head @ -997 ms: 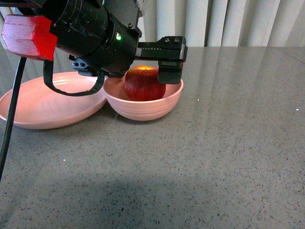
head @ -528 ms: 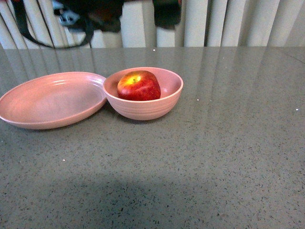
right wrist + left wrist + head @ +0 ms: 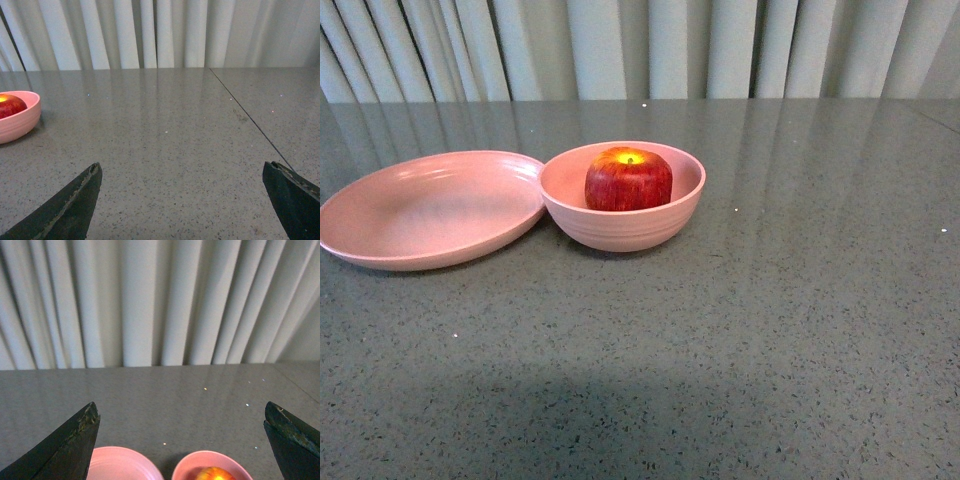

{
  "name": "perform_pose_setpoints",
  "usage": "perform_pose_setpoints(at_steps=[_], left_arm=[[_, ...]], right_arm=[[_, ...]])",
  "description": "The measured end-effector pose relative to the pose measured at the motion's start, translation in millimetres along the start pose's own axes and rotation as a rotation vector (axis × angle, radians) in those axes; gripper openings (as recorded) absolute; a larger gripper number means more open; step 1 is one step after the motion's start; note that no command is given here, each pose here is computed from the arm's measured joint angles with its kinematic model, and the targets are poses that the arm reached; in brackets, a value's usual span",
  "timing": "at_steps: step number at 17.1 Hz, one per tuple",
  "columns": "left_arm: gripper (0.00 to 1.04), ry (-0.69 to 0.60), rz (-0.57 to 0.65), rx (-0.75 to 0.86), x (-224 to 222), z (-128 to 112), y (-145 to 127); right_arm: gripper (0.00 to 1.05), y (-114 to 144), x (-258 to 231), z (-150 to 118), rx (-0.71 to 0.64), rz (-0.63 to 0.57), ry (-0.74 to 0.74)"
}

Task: Move apple from plate to bowl

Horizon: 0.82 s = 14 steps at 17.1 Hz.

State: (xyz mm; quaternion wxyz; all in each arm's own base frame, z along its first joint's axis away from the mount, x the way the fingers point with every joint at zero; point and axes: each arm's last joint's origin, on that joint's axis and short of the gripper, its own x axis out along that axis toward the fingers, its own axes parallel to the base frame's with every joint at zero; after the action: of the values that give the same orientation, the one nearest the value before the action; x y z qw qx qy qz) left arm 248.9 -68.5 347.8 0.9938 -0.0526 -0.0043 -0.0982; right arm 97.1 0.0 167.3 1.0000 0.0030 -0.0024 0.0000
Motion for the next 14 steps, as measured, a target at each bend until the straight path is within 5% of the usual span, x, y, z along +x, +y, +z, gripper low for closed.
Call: perform_pose_setpoints(at_steps=[2,4,8,10,14], left_arm=[[0.96,-0.034,0.077,0.02,-35,4,16],[0.74,-0.034,0.196,0.068,-69,-20,32],[0.27,0.023,0.198,0.088,-94,-88,46],[0.03,-0.003,0.199,0.088,-106,-101,49],[0.01,0.016,0.193,0.091,-123,-130,59]], right_arm=[[0.98,0,0,0,0.0,0.0,0.0],[0.98,0,0,0,0.0,0.0,0.0],[0.98,0,0,0,0.0,0.0,0.001],[0.98,0,0,0,0.0,0.0,0.001],[0.98,0,0,0,0.0,0.0,0.001]])
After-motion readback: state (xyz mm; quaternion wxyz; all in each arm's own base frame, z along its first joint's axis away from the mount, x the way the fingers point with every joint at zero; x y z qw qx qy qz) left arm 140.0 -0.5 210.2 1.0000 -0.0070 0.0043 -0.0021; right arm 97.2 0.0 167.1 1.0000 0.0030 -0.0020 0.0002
